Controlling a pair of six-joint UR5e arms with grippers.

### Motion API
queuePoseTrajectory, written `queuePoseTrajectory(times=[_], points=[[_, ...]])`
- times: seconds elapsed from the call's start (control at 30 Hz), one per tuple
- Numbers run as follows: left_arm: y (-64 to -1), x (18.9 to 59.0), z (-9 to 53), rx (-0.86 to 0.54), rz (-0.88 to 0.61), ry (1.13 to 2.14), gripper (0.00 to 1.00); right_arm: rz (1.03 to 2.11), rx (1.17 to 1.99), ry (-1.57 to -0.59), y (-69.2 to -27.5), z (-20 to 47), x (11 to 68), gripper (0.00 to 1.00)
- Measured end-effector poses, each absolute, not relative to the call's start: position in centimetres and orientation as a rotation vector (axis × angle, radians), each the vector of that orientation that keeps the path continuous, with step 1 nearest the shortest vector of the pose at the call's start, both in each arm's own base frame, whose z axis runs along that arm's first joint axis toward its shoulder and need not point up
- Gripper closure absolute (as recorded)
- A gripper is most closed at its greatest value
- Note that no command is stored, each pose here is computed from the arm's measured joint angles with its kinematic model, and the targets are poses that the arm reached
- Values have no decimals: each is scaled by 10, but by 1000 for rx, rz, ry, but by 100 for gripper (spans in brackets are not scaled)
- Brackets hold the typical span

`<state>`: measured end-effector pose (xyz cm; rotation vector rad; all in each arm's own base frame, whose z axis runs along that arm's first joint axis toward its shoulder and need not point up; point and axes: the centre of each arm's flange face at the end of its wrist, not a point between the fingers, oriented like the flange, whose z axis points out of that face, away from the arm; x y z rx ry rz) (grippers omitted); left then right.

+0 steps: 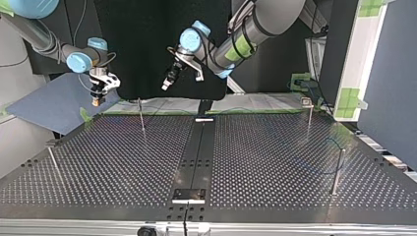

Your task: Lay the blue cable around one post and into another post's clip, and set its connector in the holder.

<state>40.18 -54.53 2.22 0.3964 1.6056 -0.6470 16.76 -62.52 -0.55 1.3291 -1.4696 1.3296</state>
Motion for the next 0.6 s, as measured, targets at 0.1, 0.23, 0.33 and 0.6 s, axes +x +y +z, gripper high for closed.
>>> queuePoseTrajectory(times=[0.1,0.23,0.33,0.6], points=[[-545,401,21,384,-668,1615,2,1330,1329,-1470,-625,-6,168,100],[-546,400,21,380,-702,1618,2,1330,1329,-1470,-625,-5,168,100],[-546,400,21,377,-708,1619,2,1330,1329,-1469,-625,-5,168,100],[-546,401,21,371,-707,1621,2,1331,1331,-1469,-625,-5,168,100]])
